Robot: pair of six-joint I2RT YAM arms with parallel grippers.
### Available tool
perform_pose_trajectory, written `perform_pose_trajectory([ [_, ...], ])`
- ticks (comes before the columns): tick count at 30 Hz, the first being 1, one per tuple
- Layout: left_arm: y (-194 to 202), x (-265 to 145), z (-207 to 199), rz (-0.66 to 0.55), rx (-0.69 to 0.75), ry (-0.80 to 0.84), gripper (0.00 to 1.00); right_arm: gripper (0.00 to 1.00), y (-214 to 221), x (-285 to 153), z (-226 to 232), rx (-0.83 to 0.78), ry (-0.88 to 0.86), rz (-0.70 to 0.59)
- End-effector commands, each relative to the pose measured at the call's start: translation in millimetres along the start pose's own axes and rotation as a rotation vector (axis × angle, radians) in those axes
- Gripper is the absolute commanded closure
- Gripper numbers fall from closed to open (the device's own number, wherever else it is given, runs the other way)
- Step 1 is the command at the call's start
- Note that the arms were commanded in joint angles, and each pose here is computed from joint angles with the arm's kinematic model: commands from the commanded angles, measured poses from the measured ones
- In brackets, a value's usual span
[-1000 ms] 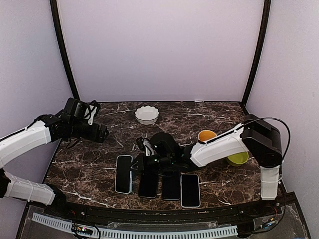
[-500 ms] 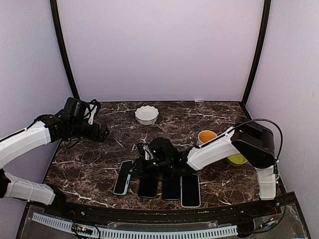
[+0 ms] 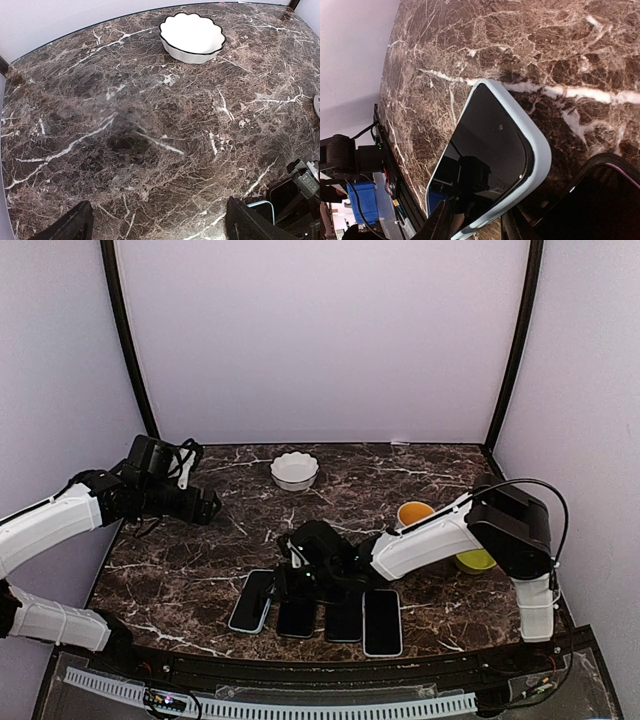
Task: Put the phone into the phone case
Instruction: Place the phone with the phone case at the center of the board.
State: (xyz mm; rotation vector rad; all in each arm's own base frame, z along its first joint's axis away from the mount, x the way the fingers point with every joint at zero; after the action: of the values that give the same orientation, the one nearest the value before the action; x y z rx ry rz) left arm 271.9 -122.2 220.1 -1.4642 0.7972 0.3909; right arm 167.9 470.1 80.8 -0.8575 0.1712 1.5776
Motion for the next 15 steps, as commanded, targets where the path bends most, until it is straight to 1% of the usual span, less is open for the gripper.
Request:
perform_pose_trajectory([
  [1, 2.4, -2.3, 0.8, -0.01, 0.006, 0.013, 0.06, 0.65, -7.4, -0.1, 16.0, -0.073, 0.023, -0.027],
  [5, 2.9, -2.1, 0.1, -0.008, 0.009, 0.021, 0.07, 0.65, -8.4, 3.3, 13.1, -0.098, 0.076, -0.016],
  [11, 3.7, -2.1, -0.1, -0.007, 0.01, 0.023, 0.07, 0.6, -12.9, -0.3, 13.9, -0.166, 0.186, -0.011],
  [15, 3.3, -2.0, -0.4, -0.007, 0.012, 0.025, 0.07, 0.59, -15.4, -4.1, 19.3, -0.185, 0.19, -0.01],
])
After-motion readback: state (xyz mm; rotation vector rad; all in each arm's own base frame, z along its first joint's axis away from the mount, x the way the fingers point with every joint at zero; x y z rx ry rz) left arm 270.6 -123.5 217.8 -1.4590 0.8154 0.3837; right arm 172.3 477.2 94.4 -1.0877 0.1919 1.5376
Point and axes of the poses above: each gripper's point midway between its finger pads, its own x axis out along the fingers, its own z axis along the line the jaws close on, y = z × x, the point moved 6 cm from there along -x, back along the fingers, and after that the axes turned 5 degrees about -x, right-handed, at the moved point
